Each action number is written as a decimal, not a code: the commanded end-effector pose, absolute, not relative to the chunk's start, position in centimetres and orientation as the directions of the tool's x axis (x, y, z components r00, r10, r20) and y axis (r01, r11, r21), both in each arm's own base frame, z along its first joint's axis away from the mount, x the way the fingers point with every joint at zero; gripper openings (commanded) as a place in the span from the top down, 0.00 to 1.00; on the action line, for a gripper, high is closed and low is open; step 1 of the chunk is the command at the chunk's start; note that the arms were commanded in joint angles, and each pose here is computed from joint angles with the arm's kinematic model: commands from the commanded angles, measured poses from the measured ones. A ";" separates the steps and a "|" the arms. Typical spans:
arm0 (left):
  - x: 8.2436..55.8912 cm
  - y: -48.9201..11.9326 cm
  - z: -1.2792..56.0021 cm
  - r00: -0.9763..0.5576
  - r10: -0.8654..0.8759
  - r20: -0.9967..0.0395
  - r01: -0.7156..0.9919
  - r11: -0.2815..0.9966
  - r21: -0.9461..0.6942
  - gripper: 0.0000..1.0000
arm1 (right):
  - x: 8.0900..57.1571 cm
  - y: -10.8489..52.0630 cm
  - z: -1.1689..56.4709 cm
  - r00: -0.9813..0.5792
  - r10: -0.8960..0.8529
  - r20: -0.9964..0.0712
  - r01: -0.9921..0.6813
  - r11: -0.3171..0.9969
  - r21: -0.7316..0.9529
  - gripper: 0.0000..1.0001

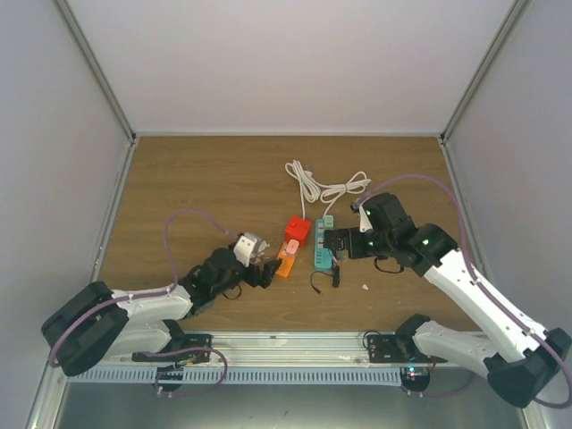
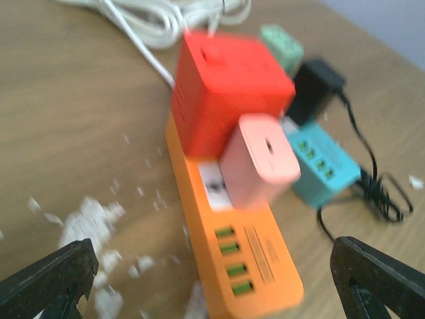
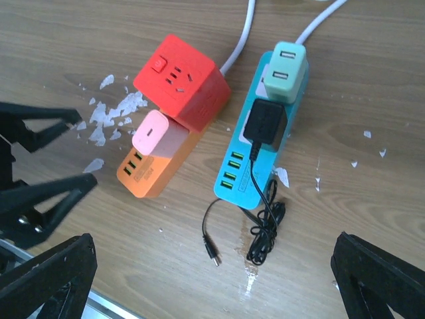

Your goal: Insert the plug

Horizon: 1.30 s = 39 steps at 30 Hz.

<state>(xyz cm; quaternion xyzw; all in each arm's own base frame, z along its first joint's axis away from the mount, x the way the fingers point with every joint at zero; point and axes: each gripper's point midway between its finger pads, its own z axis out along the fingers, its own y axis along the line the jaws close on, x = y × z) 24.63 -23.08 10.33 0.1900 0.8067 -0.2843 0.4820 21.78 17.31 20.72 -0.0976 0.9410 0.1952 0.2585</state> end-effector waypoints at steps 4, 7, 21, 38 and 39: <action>23.1 -24.0 5.6 -0.537 0.118 -0.835 0.476 0.859 -0.185 0.01 | 20.5 16.3 20.1 -0.835 -0.073 -0.546 -0.292 0.899 0.326 0.00; 22.9 -25.4 4.1 -0.552 0.164 -0.817 0.486 0.860 -0.156 0.01 | 20.1 15.9 20.3 -0.826 -0.075 -0.559 -0.298 0.899 0.320 0.01; 22.7 -31.6 2.5 -0.540 0.239 -0.807 0.533 0.839 -0.108 0.28 | 19.1 14.7 20.3 -0.799 -0.096 -0.593 -0.325 0.900 0.291 0.00; 25.5 -40.5 4.1 -0.443 0.289 -0.849 0.620 0.783 -0.058 0.31 | 18.7 14.8 20.9 -0.786 -0.097 -0.610 -0.346 0.888 0.305 0.00; 25.6 -41.1 4.2 -0.437 0.287 -0.853 0.635 0.769 -0.067 0.31 | 18.7 14.7 21.0 -0.786 -0.095 -0.611 -0.345 0.888 0.305 0.00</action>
